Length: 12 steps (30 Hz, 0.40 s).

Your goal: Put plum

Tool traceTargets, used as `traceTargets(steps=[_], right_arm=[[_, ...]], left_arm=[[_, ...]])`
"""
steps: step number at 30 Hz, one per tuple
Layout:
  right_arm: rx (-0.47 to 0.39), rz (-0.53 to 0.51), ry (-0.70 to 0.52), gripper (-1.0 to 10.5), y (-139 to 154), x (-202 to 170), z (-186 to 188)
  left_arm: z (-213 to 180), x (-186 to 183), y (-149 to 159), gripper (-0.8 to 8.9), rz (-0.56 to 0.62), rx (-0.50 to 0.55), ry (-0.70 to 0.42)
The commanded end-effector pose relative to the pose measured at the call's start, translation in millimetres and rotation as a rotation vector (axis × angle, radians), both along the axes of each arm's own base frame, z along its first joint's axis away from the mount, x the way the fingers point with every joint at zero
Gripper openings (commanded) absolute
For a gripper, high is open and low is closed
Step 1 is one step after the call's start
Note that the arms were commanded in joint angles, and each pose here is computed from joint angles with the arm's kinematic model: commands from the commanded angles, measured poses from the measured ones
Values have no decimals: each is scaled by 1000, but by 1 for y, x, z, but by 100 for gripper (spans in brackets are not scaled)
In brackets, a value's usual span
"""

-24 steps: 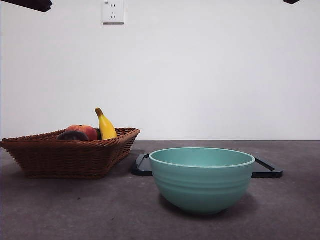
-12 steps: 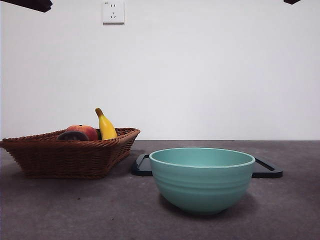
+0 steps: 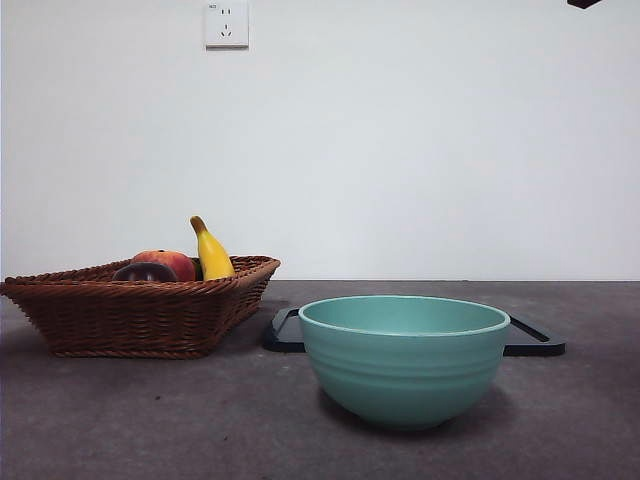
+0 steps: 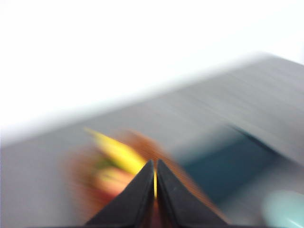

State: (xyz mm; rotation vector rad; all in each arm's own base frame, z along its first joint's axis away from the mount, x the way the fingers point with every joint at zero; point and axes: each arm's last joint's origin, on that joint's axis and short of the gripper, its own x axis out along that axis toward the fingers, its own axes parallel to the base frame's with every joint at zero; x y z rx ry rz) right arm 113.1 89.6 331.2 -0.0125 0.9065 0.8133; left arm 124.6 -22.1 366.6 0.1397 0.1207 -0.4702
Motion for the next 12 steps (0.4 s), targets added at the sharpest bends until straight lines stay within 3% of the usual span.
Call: traceTargets(steps=[1, 6, 12], right_arm=[[5, 13, -14, 8, 2, 1, 4], [5, 13, -14, 8, 2, 1, 4], [5, 13, -14, 8, 2, 1, 4]], left_arm=[[-1, -9, 9, 6, 151, 35, -137], [-31, -27, 20, 6, 334, 40, -232], [-88, -36, 24, 7, 388, 76, -196]])
